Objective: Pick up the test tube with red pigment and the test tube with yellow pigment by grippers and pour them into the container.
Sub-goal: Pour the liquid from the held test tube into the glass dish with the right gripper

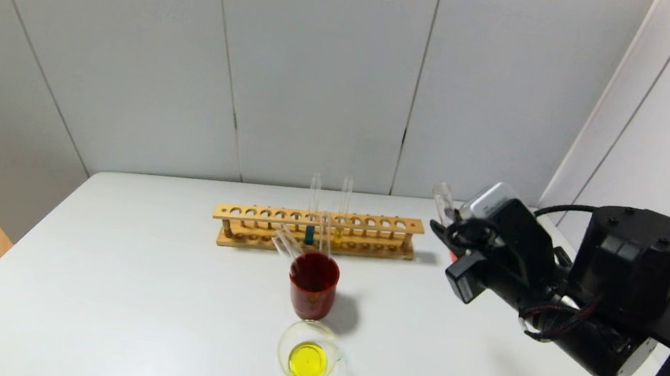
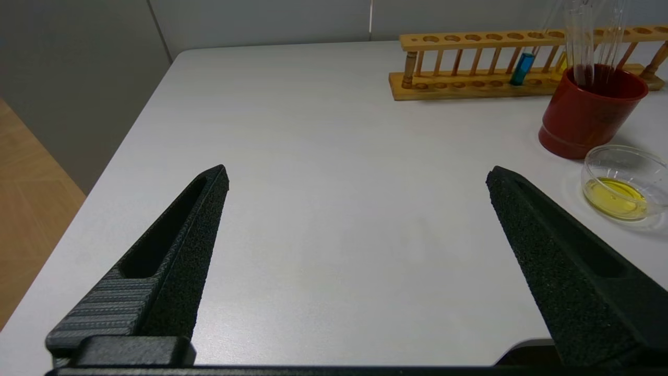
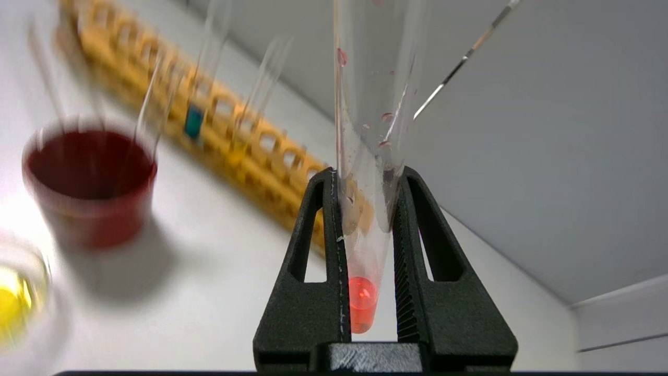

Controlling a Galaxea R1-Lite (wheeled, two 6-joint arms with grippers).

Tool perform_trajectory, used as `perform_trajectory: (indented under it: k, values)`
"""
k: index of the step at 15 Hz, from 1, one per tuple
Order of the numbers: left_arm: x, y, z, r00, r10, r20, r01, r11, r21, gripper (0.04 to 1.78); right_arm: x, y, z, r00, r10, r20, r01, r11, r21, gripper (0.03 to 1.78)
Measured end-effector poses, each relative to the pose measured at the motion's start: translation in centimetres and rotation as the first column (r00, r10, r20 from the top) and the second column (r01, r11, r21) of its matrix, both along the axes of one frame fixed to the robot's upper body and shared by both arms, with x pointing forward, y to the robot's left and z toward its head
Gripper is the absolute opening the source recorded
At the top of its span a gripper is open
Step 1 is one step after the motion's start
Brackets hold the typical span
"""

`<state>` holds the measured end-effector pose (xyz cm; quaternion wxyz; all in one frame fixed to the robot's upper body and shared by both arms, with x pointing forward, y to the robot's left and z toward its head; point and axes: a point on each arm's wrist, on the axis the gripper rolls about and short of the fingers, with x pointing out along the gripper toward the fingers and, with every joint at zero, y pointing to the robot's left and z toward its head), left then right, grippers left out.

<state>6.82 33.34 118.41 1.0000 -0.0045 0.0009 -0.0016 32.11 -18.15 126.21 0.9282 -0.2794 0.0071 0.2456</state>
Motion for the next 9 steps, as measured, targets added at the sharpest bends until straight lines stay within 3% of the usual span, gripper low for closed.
perform_trajectory:
  k: [3, 6, 9]
  values:
    - [0.0, 0.0, 0.0, 1.000, 0.000, 0.000, 0.000, 1.000, 0.000, 1.75, -1.4, 1.6, -1.4, 0.994, 0.107, 0.000, -0.106, 0.986, -0.129, 0.33]
    - [0.0, 0.0, 0.0, 1.000, 0.000, 0.000, 0.000, 1.000, 0.000, 1.75, -2.0, 2.9, -3.4, 0.981, 0.194, -0.008, -0.188, 0.939, -0.288, 0.33]
    - [0.0, 0.0, 0.0, 1.000, 0.000, 0.000, 0.000, 1.000, 0.000, 1.75, -2.4, 4.1, -5.2, 0.968, 0.245, -0.051, -0.247, 0.898, -0.363, 0.33]
